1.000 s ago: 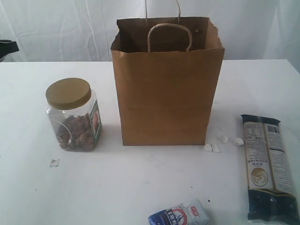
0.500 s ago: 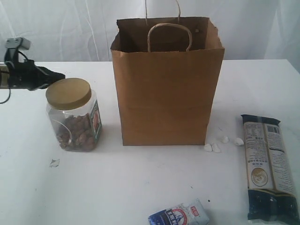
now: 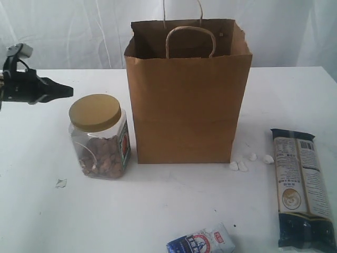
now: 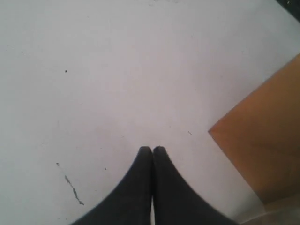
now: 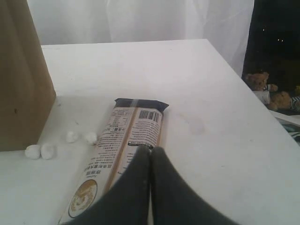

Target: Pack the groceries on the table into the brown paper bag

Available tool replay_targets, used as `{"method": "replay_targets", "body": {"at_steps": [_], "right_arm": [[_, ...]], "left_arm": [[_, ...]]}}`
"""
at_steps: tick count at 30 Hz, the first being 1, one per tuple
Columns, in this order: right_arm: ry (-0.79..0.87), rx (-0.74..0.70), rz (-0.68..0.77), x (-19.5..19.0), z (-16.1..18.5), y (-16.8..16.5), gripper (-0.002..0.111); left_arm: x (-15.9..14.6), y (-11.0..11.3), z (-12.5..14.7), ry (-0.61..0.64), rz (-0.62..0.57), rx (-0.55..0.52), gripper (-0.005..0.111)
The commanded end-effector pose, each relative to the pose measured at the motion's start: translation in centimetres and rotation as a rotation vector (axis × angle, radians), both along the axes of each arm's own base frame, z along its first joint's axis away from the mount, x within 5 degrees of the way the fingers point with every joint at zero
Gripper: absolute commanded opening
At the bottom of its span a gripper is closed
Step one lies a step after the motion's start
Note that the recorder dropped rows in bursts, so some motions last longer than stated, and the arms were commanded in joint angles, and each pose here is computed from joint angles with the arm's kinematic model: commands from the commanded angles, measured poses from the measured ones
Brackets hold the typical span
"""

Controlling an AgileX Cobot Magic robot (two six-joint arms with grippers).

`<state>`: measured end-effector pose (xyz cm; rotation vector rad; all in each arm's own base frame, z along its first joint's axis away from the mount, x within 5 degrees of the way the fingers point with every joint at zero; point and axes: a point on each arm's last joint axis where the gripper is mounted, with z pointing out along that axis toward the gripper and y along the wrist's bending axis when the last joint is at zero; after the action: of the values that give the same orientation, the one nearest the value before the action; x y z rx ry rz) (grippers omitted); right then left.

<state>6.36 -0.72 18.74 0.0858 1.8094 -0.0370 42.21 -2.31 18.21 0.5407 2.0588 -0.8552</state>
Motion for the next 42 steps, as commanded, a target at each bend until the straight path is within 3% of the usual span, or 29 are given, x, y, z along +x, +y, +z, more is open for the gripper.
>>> {"method": "replay_targets", "body": {"at_steps": [1,5,8,12,18,23,26,29,31,35,42], "right_arm": [[0.002,-0.009,-0.008,0.0,0.0,-0.1,0.0],[0.002,-0.009,-0.008,0.0,0.0,-0.1,0.0],[0.0,-0.009,-0.008,0.0,0.0,-0.1,0.0],[0.0,-0.009,-0.008,0.0,0.0,-0.1,0.0],[0.0,-0.009,-0.008,0.0,0.0,-0.1,0.0],[0.0,-0.009,-0.008,0.0,0.0,-0.1,0.0],[0.0,-0.009,-0.008,0.0,0.0,-0.1,0.0],[0.0,-0.009,-0.008,0.0,0.0,-0.1,0.0],[0.0,-0.009,-0.008,0.0,0.0,-0.1,0.0],[0.0,-0.008,-0.008,0.0,0.0,-0.1,0.0],[-0.001,0.007,-0.012,0.0,0.0,-0.1,0.0]], "left_arm": [[-1.0,3.6,2.8,-0.012,0.031,-0.086,0.0],[-2.7,4.1,5.8,-0.02,0.076,-0.111,0.0],[-4.4,1.4,7.2,-0.105,-0.019,-0.059,0.0],[-7.1,-3.3,7.2,-0.046,-0.125,-0.087,0.0],[-10.1,-5.5,7.0,-0.012,-0.188,-0.091,0.0],[-12.9,-6.0,9.6,-0.157,-0.24,-0.046,0.0],[-15.1,-7.9,10.8,-0.22,-0.321,-0.035,0.0],[-17.3,-10.0,10.0,-0.242,-0.431,-0.019,0.0],[-18.0,-10.5,8.4,-0.273,-0.432,0.061,0.0],[-18.5,-9.8,5.1,-0.341,-0.327,0.344,0.0],[-20.3,-9.9,1.9,-0.381,-0.354,0.598,0.0]]}}
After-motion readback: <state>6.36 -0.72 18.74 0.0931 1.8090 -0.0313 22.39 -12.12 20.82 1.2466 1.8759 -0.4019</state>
